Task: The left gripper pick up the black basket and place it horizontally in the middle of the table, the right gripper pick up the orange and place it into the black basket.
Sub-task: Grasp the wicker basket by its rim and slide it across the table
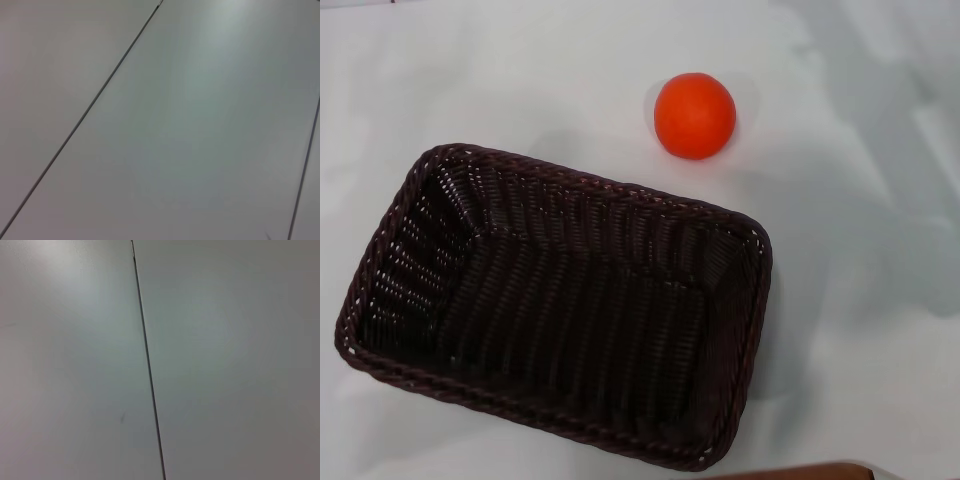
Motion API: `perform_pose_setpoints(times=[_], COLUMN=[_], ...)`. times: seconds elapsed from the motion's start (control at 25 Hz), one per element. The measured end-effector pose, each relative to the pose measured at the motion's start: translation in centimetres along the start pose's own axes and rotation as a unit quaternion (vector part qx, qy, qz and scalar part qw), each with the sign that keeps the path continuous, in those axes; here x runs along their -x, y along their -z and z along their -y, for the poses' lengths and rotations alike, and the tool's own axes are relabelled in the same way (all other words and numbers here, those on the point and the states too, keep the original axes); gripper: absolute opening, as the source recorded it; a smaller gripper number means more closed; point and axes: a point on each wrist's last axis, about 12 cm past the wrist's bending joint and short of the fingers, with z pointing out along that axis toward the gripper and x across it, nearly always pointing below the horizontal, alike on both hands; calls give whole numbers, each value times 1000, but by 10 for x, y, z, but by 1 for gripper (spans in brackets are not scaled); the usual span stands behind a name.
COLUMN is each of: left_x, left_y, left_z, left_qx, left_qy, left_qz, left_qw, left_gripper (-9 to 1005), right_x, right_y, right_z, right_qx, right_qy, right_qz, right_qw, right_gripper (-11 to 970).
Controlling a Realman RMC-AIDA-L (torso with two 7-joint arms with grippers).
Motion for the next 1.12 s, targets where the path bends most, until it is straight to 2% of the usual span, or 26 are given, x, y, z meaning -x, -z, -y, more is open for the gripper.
perform_pose_setpoints(times=[0.48, 0.68, 0.8, 0.88, 1.0, 1.08, 1.12], left_x=[0, 1, 7, 13, 28, 38, 44], left_y=[0, -3, -8, -14, -32, -48, -58], left_z=[10, 12, 17, 20, 13, 7, 4], left_qx=[-21, -43, -121, -173, -218, -247, -267], left_qy=[-13, -15, -44, -44, 5, 52, 80], left_qz=[25, 19, -11, -29, -79, -134, -177], left_qw=[999, 999, 992, 984, 973, 958, 944], left_gripper=[844, 843, 843, 843, 844, 844, 843], right_x=[1, 2, 3, 4, 5, 5, 5], right_y=[-1, -1, -1, -1, -1, -1, 0], right_z=[3, 4, 3, 2, 2, 1, 1], right_qx=[-7, -6, -3, -1, 1, 2, 2], right_qy=[-3, -33, -50, -54, -55, -56, -57], right_qz=[2, 6, 10, 15, 18, 19, 19], right_qw=[1000, 999, 999, 998, 998, 998, 998], right_gripper=[916, 917, 917, 917, 917, 917, 917])
